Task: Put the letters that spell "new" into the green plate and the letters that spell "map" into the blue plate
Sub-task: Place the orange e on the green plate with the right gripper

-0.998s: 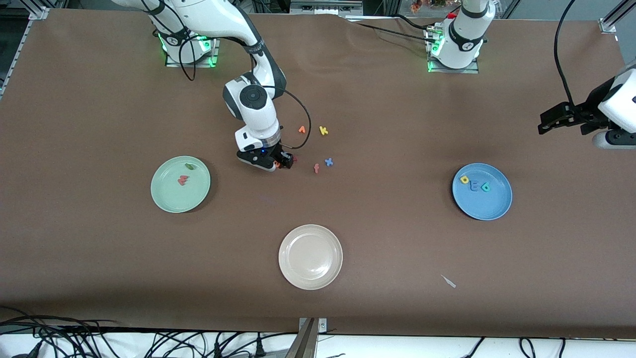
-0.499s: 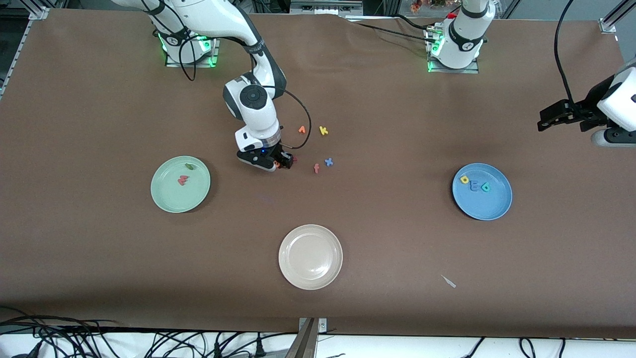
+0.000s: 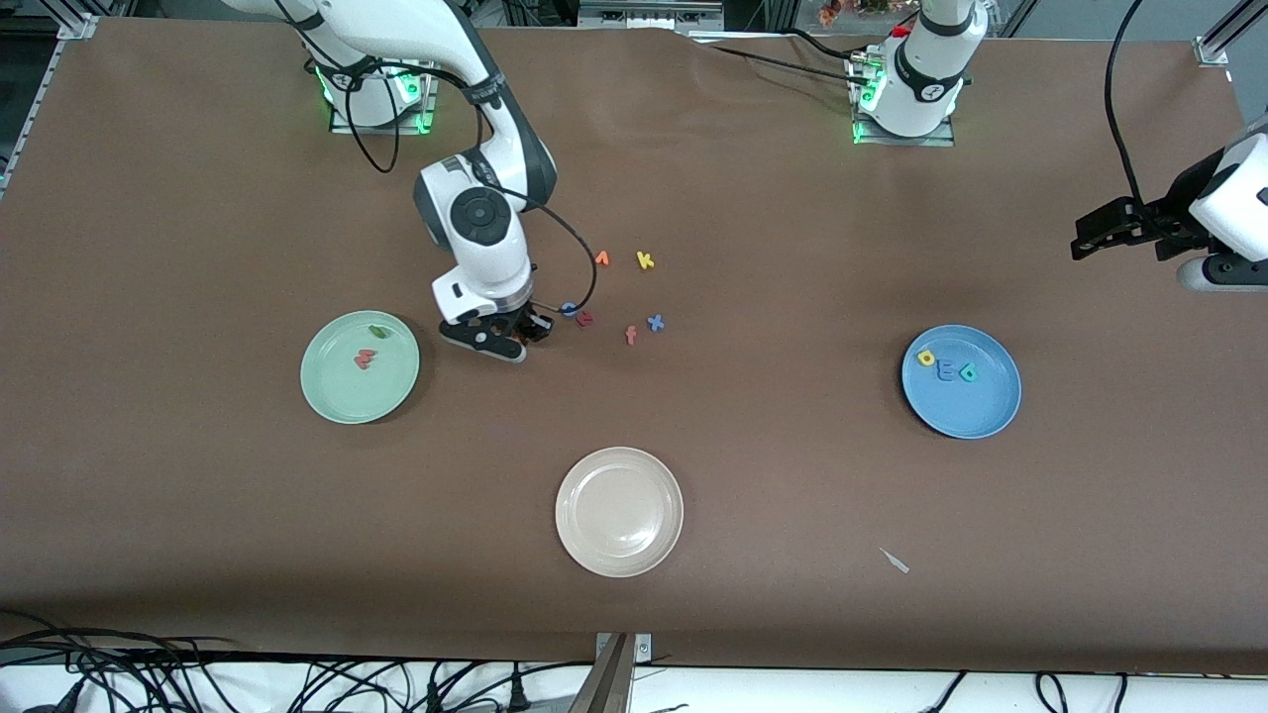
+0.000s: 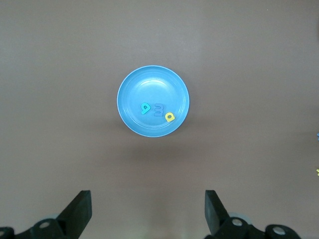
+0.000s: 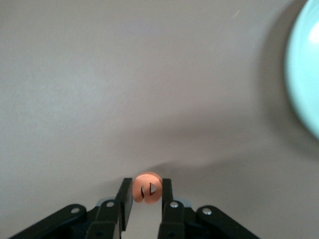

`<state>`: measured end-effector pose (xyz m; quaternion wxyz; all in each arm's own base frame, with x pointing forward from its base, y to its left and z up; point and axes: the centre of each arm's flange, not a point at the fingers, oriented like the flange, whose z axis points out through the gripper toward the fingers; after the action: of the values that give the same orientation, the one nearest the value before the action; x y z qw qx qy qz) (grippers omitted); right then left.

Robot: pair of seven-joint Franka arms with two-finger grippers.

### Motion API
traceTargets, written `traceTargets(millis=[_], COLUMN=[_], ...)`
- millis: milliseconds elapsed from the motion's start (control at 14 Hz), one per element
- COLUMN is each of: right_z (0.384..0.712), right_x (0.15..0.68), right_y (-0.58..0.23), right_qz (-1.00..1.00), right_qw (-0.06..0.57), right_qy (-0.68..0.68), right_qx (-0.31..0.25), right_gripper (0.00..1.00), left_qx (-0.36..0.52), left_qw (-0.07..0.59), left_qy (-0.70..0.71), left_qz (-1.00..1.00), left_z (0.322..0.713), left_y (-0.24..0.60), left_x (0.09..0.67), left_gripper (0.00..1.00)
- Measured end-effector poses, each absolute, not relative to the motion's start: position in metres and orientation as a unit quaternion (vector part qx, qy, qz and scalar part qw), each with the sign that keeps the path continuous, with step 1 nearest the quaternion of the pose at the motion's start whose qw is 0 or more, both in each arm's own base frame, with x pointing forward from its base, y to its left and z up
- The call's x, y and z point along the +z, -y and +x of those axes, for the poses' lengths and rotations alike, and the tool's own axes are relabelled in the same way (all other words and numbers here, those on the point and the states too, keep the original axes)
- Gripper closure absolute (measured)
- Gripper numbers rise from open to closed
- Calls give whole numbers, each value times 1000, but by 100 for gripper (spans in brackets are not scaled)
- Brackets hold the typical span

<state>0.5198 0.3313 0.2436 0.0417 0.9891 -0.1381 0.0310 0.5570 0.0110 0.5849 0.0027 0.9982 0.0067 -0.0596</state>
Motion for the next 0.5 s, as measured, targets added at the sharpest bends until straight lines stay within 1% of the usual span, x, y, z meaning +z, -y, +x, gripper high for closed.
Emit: traceTargets(millis=[143, 285, 499], right_z=[530, 538, 563], right_x=[264, 274, 294], right_y=[-320, -303, -245], right_qz=[990, 993, 996], right_qw=[46, 54, 71], right_qy=[128, 102, 50], right_qx=[25, 20, 10], right_gripper=[72, 72, 72], left_qx=[-61, -63, -64], left_qw=[3, 3, 3], left_qy=[-5, -2, 0], left_qz=[998, 998, 998], left_z=[557, 557, 557], left_y=[-9, -6, -4], left_x=[584, 583, 582], left_gripper=[0, 0, 0])
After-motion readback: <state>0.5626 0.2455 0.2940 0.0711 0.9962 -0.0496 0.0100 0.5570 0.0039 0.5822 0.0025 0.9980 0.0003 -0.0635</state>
